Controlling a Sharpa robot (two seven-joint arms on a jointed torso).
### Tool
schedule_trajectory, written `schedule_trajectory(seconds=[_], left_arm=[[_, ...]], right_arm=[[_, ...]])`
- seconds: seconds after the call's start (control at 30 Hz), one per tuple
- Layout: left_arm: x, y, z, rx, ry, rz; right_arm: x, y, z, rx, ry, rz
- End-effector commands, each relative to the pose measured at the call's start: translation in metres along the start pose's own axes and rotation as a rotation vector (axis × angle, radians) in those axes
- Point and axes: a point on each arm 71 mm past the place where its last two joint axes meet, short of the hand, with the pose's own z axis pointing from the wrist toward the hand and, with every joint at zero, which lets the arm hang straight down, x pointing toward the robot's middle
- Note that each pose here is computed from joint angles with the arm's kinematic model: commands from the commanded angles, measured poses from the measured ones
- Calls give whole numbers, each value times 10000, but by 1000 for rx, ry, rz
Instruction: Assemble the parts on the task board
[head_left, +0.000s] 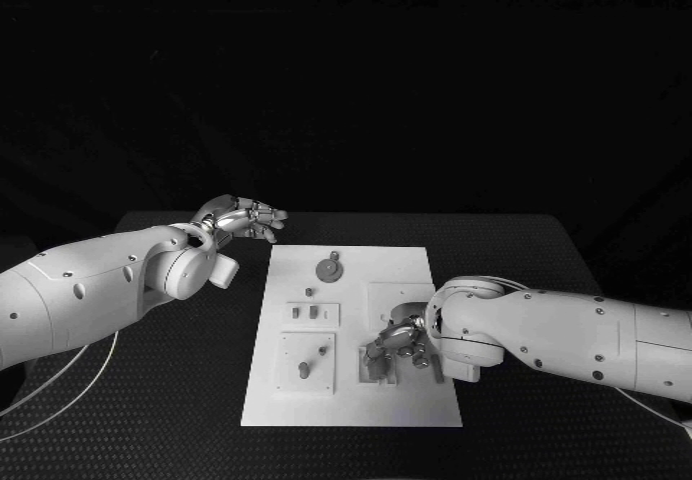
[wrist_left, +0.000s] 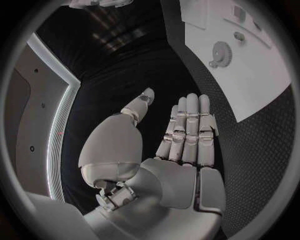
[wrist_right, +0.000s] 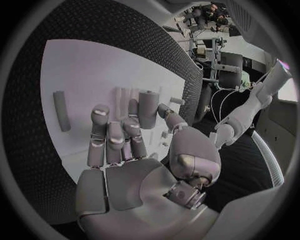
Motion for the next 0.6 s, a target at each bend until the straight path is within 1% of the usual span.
schedule_trajectory(seconds=[0.03,0.6], left_arm=[[25,-20,5,8,17,-3],[19,-18,3,7,16,-3]], right_arm=[[43,9,15,-8,34,-2],[80,-3,63,-6,39,5]])
